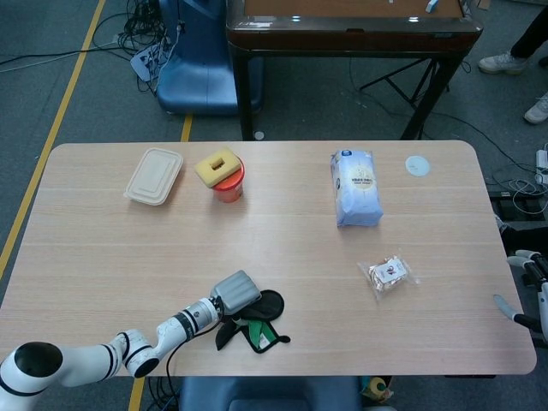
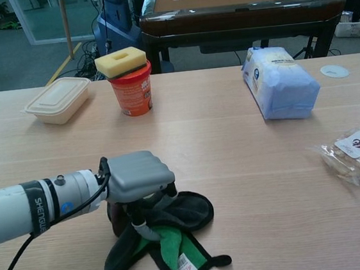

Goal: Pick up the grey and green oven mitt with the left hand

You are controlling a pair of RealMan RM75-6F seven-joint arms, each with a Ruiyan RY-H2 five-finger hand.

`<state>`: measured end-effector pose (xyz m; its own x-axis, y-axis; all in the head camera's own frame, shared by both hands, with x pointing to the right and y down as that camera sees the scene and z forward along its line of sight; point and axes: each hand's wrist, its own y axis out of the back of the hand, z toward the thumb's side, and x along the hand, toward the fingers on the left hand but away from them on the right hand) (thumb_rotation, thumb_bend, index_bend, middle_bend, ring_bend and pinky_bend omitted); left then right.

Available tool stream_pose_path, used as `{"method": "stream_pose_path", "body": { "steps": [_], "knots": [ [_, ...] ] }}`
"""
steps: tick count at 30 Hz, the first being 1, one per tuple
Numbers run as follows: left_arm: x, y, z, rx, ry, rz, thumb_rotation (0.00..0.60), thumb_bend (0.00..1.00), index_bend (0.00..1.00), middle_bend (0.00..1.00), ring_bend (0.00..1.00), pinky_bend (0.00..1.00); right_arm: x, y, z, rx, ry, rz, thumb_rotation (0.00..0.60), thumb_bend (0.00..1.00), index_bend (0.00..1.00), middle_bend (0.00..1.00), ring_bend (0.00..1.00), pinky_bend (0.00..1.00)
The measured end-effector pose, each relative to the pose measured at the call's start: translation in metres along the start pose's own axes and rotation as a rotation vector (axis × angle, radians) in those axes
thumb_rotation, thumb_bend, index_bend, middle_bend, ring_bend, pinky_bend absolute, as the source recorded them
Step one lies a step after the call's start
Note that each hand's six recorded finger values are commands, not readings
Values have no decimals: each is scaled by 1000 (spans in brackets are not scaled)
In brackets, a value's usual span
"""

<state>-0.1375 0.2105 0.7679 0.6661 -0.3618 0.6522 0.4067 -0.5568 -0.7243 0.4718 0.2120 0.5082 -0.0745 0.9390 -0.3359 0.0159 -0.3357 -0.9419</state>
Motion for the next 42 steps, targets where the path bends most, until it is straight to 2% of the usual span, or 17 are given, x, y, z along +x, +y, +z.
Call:
{"method": "stream_pose_path", "body": {
  "steps": [8,17,21,26,29,31,32,34,37,42],
  "knots": [
    [1,-5,-48,58,140,-5,600,140,643,708,665,985,-1,1,2,-3,8,-5,600,258,326,283,222,225],
    [-11,3,-106,95,299,35,600,140,644,708,665,985,-2,2,6,-3,17,-11,600,259,326,284,223,225],
    [-20,11,-133,105,380,62,600,140,643,708,664,985,-1,3,7,-2,18,-13,600,259,326,284,223,225],
    [-29,27,-158,55,463,116,600,140,618,683,649,982,-1,3,7,-3,20,-15,600,259,326,284,222,225],
    [-34,34,-167,-4,497,146,600,140,407,499,489,862,0,3,7,-2,19,-15,600,259,326,284,223,225],
    [-37,36,-167,-50,500,158,600,139,180,254,280,641,-1,3,7,-2,21,-15,600,258,326,284,223,225],
    [-38,36,-166,-63,500,161,600,140,138,205,235,587,-1,3,7,-2,21,-15,600,258,325,284,223,225],
    [-41,39,-165,-106,499,173,600,140,26,73,105,412,-1,3,7,-2,23,-14,600,259,326,284,223,225],
    [-50,45,-168,-153,512,203,600,140,0,7,36,313,-2,3,7,-2,25,-12,600,259,326,284,223,225],
    [-69,53,-176,-230,542,245,600,140,0,0,31,299,-3,1,6,-1,26,-5,600,258,326,284,223,225]
  ]
}}
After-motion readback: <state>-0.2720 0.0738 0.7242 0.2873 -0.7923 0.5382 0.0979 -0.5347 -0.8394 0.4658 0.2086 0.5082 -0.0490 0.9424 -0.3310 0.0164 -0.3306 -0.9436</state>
